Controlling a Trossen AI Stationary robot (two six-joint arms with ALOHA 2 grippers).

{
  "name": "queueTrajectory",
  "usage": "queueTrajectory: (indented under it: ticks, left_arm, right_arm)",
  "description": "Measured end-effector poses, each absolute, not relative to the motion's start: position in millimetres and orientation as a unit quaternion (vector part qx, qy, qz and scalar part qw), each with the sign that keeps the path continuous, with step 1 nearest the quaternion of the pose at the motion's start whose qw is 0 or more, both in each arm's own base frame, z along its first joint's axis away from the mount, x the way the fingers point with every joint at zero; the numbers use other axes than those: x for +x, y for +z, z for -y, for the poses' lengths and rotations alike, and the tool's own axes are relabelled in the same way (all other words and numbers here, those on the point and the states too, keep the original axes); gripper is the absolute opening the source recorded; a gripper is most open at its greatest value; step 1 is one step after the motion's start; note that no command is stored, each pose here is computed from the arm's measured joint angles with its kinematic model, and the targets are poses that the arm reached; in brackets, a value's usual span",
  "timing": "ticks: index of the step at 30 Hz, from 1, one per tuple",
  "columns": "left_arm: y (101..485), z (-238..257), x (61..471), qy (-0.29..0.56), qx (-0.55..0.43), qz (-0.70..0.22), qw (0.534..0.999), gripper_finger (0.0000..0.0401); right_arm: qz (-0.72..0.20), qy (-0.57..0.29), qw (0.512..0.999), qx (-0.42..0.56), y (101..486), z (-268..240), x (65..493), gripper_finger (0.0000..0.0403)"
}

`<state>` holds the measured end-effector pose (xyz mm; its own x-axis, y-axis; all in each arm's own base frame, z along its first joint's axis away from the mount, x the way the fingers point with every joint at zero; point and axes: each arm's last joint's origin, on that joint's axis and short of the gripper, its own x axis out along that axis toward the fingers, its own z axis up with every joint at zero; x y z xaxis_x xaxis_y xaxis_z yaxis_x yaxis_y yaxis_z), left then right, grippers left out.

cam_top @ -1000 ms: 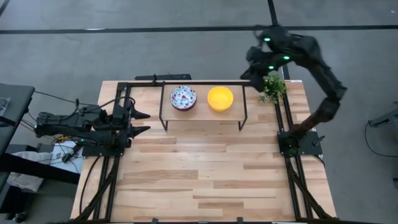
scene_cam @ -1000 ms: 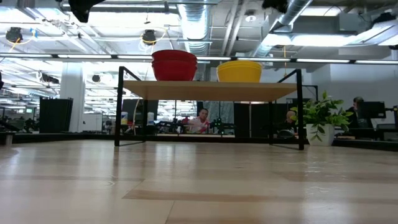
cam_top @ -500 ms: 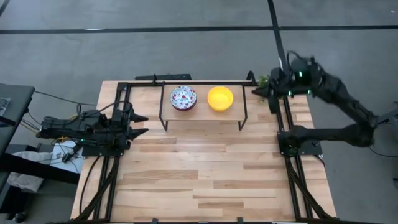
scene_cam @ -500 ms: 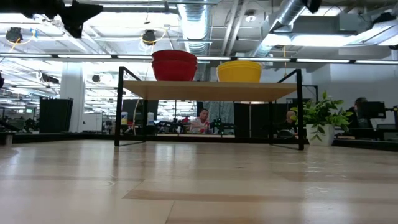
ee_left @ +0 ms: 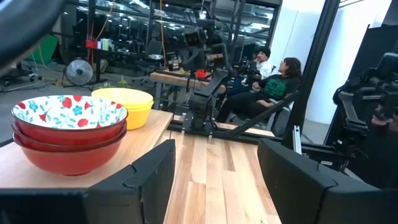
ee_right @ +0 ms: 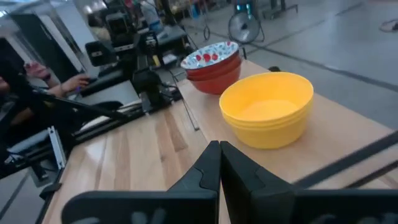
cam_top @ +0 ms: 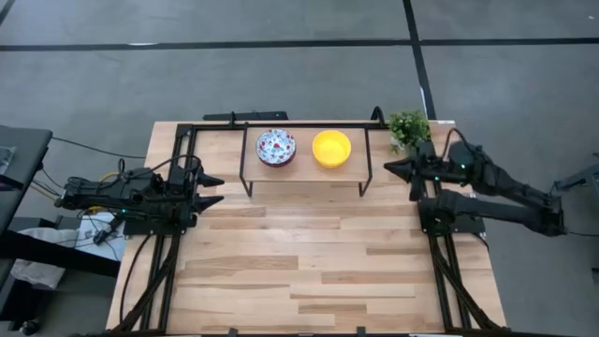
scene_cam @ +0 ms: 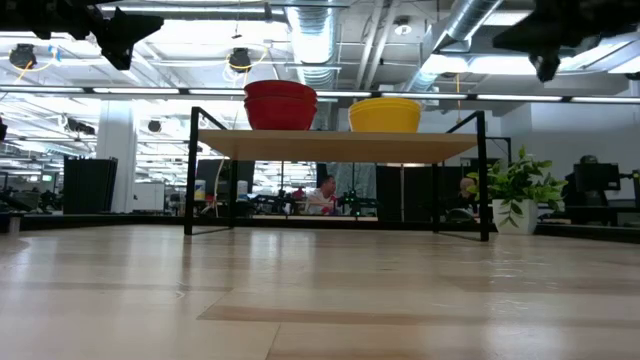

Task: Pick & Place Mini bowls
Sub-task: Return to Home Position

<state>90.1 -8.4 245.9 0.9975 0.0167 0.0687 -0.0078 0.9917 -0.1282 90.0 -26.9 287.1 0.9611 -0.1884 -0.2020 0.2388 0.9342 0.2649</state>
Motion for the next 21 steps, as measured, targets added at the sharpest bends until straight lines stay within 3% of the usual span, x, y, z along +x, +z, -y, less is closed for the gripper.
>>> queueTrajectory:
  ticks: [10, 21]
  left_arm:
    - [245.4, 8.4, 90.2, 0.007, -0.063, 0.032, 0.997, 0.0227]
    - [242.7, 10.3, 90.8, -0.022, -0.036, 0.026, 0.999, 0.0227]
  right_arm:
    - [-0.013, -0.109, 0.975, 0.192, 244.0, 14.9, 60.7, 0.0]
    - [-0.037, -0.109, 0.979, 0.165, 207.2, 16.5, 75.5, 0.0]
